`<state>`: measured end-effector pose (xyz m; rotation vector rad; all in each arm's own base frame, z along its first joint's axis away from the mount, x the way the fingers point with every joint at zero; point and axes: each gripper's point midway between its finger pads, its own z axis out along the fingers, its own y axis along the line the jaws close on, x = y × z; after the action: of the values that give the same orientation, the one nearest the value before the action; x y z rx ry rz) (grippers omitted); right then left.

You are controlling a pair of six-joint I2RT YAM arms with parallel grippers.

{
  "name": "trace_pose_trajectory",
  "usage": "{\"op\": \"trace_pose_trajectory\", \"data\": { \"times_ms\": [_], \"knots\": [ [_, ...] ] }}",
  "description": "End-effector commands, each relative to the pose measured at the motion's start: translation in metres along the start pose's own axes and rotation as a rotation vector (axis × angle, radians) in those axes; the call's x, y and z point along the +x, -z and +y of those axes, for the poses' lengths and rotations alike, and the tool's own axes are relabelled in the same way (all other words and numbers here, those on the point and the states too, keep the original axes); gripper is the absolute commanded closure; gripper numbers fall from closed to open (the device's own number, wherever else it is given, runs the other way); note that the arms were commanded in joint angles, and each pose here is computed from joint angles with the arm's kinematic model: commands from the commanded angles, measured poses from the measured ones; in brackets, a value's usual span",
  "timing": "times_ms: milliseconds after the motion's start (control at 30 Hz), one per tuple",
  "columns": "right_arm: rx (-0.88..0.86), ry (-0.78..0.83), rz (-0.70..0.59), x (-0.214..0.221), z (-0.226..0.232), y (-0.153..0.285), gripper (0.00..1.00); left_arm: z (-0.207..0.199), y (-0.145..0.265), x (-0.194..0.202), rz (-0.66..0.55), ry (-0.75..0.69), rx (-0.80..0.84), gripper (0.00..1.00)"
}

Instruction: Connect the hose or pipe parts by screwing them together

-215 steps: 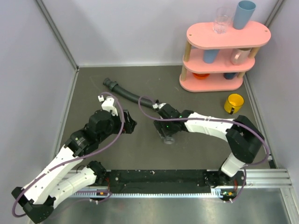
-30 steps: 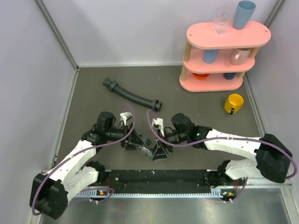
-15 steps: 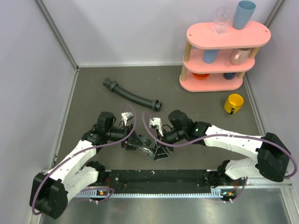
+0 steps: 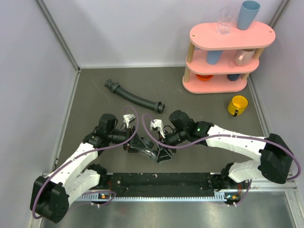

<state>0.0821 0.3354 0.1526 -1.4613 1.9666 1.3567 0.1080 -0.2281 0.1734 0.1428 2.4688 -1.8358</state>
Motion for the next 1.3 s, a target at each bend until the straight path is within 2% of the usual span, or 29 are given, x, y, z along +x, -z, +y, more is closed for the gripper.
{"op": "trace_pose_trajectory", "data": {
  "times_ms": [0, 33, 167, 367, 467, 500, 633, 700, 733, 767, 867, 933, 967, 1033, 1100, 1133, 1233, 1267],
  "knots": [
    [-0.036, 0.146, -0.115, -0.050, 0.010, 0.006, 0.94, -0.009, 0.000, 0.008, 0.045, -0.073, 0.054, 0.53],
    [-0.037, 0.146, -0.113, -0.050, 0.010, 0.005, 0.94, -0.007, 0.000, 0.007, 0.046, -0.066, 0.051, 0.53],
    [-0.036, 0.140, -0.110, -0.050, 0.009, 0.005, 0.94, -0.006, -0.001, 0.007, 0.048, -0.065, 0.047, 0.42],
    [-0.039, 0.144, -0.113, -0.053, 0.009, 0.005, 0.94, -0.009, -0.003, 0.007, 0.050, -0.074, 0.044, 0.41],
    [-0.042, 0.137, -0.111, -0.054, 0.008, 0.005, 0.94, -0.009, -0.004, 0.007, 0.054, -0.071, 0.045, 0.59],
    [-0.040, 0.135, -0.110, -0.053, 0.007, 0.005, 0.94, -0.008, -0.004, 0.006, 0.050, -0.072, 0.044, 0.73],
    [-0.067, 0.160, -0.095, -0.046, 0.010, 0.005, 0.94, -0.005, -0.007, 0.003, 0.055, -0.057, 0.047, 0.92],
    [-0.065, 0.151, -0.089, -0.044, 0.009, 0.005, 0.87, -0.004, -0.007, 0.001, 0.051, -0.054, 0.043, 1.00],
    [-0.052, 0.142, -0.087, -0.043, 0.007, 0.006, 0.83, -0.006, -0.007, -0.001, 0.044, -0.062, 0.045, 1.00],
    [-0.026, 0.133, -0.084, -0.042, 0.002, 0.006, 0.73, -0.008, -0.007, -0.003, 0.038, -0.068, 0.047, 1.00],
    [0.010, 0.125, -0.114, -0.049, -0.001, 0.016, 0.53, -0.016, -0.005, -0.013, -0.009, -0.113, 0.048, 1.00],
    [0.037, 0.105, -0.159, -0.058, 0.005, 0.029, 0.42, -0.025, -0.001, -0.025, -0.057, -0.165, 0.044, 1.00],
    [0.076, 0.102, -0.174, -0.057, -0.001, 0.032, 0.34, -0.027, 0.001, -0.031, -0.081, -0.177, 0.032, 1.00],
    [0.125, 0.102, -0.225, -0.061, -0.002, 0.045, 0.25, -0.030, 0.010, -0.057, -0.187, -0.273, -0.037, 1.00],
    [0.197, 0.057, -0.263, -0.064, -0.016, 0.058, 0.15, -0.015, 0.020, -0.073, -0.258, -0.272, -0.156, 1.00],
    [0.219, 0.050, -0.280, -0.067, -0.018, 0.063, 0.10, -0.019, 0.024, -0.080, -0.280, -0.293, -0.160, 1.00],
    [0.354, 0.038, -0.334, -0.077, -0.038, 0.082, 0.08, -0.016, 0.035, -0.095, -0.350, -0.306, -0.196, 1.00],
    [0.453, 0.032, -0.350, -0.083, -0.056, 0.090, 0.07, -0.013, 0.039, -0.099, -0.375, -0.311, -0.220, 1.00]
  ]
}}
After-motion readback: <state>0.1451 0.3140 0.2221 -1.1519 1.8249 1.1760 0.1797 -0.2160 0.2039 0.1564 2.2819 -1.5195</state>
